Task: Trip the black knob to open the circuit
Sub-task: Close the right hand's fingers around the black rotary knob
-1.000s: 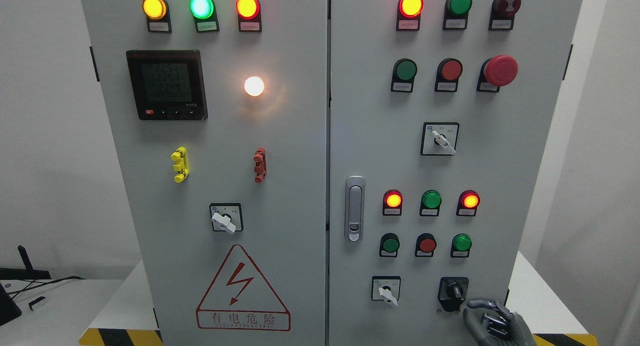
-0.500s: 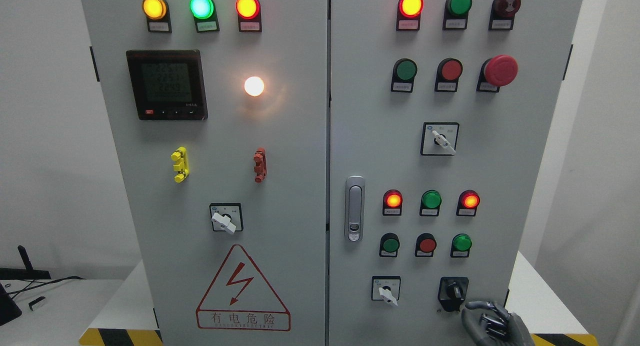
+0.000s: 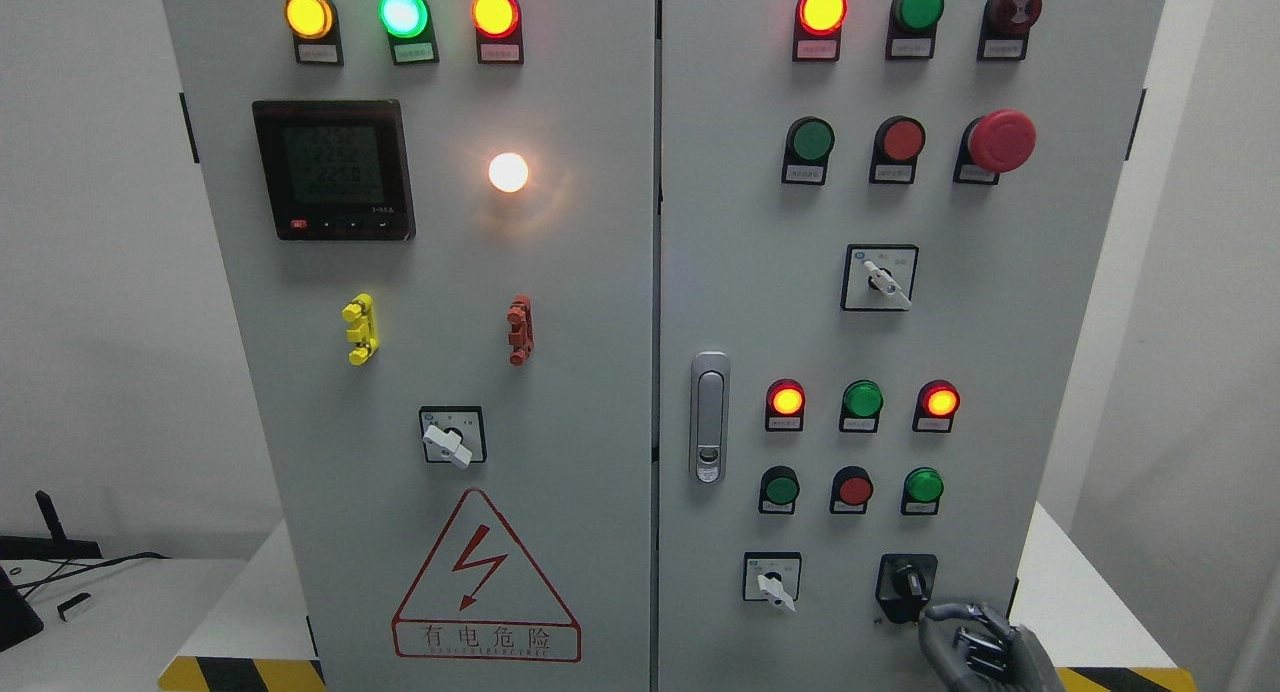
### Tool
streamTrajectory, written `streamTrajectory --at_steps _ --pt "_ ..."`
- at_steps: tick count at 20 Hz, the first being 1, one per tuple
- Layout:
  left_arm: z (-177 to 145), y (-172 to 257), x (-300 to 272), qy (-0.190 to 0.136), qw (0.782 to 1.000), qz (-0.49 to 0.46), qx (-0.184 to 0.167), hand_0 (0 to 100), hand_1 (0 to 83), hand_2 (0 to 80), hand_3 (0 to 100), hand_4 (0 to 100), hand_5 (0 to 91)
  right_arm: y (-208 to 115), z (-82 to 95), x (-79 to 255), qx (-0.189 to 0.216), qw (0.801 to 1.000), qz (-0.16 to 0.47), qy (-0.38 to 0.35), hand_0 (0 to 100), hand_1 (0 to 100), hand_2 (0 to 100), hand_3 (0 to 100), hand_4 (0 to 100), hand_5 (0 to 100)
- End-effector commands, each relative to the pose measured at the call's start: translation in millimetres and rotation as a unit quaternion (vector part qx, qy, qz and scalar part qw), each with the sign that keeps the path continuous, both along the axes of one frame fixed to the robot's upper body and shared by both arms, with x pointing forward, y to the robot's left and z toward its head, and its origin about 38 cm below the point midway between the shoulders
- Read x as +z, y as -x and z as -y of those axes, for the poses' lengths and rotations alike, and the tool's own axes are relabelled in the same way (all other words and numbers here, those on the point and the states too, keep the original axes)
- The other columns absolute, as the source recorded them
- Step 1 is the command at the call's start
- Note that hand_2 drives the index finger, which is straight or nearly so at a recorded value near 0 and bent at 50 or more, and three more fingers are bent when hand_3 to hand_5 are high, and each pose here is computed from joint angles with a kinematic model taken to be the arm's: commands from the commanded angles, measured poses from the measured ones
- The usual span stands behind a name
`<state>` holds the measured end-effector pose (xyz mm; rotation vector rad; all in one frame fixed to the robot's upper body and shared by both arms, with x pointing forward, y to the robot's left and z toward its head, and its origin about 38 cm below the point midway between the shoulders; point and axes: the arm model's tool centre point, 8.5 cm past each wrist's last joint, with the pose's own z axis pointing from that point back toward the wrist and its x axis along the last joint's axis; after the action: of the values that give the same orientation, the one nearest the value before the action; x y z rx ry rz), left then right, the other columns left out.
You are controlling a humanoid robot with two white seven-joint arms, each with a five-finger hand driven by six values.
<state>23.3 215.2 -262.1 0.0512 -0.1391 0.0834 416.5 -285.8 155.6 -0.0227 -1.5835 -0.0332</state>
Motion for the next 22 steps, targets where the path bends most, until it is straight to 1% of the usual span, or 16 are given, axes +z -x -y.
streamTrajectory --at_steps 1,8,14,18,22 --pt "0.2 -0.3 0.0 0.0 1.0 0.001 -0.015 12 38.9 0.0 0 0 0.0 -1.7 -5.8 0.5 0.01 1.0 -0.001 0.004 49 82 50 100 98 89" --pt "1.2 -0.3 0.0 0.001 1.0 0.001 -0.015 12 38.9 0.0 0 0 0.0 -1.6 -4.6 1.3 0.01 1.0 0.0 0.006 48 81 50 100 98 89" --pt "0.2 -0.3 0.0 0.0 1.0 0.001 -0.015 12 38.9 0.0 0 0 0.0 -2.5 -10.1 3.5 0.017 1.0 0.003 0.006 47 81 49 100 98 89" --pt "1.2 -0.3 0.0 0.001 1.0 0.001 -0.015 12 38.9 0.0 0 0 0.0 -10.5 -14.9 15.3 0.02 1.0 0.012 0.004 47 81 49 100 98 89" --pt "0.2 -0.3 0.0 0.0 1.0 0.001 -0.015 12 38.9 0.0 0 0 0.0 -9.3 -15.2 12.3 0.02 1.0 0.007 0.003 46 80 49 100 98 89"
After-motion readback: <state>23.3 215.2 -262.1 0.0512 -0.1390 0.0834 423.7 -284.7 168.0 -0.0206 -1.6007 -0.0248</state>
